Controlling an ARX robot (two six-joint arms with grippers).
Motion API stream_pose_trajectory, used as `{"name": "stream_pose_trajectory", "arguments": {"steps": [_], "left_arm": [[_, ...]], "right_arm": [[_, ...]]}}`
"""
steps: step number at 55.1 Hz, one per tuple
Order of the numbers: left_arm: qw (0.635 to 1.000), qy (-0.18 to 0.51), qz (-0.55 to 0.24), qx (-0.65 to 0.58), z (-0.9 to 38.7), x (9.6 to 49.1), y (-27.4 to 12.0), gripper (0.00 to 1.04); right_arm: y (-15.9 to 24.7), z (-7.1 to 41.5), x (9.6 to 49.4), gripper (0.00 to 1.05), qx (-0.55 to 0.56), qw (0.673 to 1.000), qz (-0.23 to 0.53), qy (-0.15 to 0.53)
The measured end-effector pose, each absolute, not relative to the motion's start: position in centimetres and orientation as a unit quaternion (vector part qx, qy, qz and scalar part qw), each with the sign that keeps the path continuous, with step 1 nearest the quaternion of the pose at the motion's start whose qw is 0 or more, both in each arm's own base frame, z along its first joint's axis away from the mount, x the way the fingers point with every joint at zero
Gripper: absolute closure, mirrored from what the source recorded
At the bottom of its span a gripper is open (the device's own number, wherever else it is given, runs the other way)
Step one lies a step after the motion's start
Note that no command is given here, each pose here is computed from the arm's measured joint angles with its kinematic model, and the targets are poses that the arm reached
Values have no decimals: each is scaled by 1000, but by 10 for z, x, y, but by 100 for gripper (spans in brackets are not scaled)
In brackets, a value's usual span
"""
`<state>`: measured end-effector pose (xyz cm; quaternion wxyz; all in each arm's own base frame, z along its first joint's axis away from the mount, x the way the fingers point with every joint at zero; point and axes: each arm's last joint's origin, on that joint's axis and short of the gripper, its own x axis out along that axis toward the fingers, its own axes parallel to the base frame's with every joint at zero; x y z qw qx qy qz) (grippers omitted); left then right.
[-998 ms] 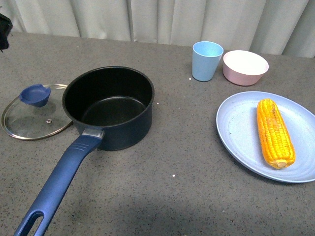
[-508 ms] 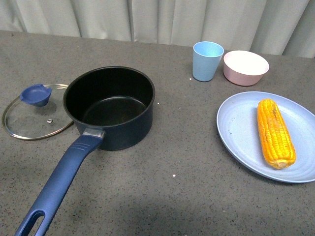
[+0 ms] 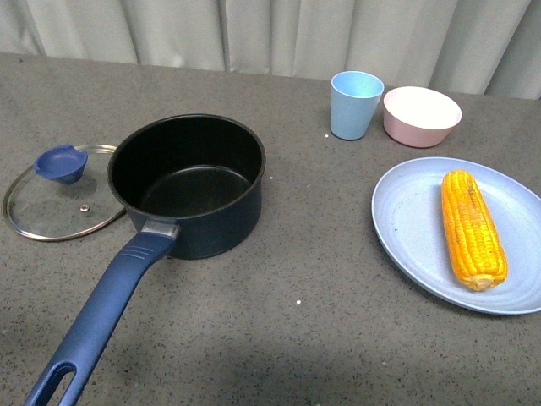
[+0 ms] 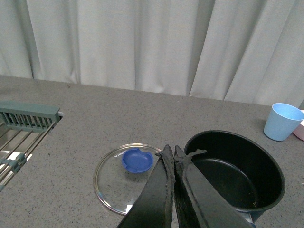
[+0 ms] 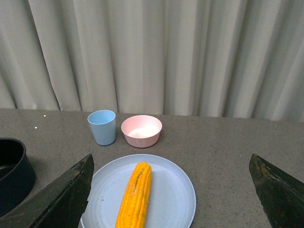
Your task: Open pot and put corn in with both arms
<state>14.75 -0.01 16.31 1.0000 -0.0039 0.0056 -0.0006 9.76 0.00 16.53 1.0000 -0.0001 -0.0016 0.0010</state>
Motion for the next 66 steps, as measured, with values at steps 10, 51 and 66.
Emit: {"name": "stream_pose_trajectory", "arguments": {"steps": [10,51,66], "left_arm": [[1000,-3,-1,-4,168,139,0,101],[1000,-12,-1,-4,174,114,0,101],[1000,-12,-1,-4,173,109,0,101]], "right_arm": [[0,165,98,9,0,1000,1,-2],[0,165,98,9,0,1000,1,-2],[0,165,98,9,0,1000,1,-2]]}}
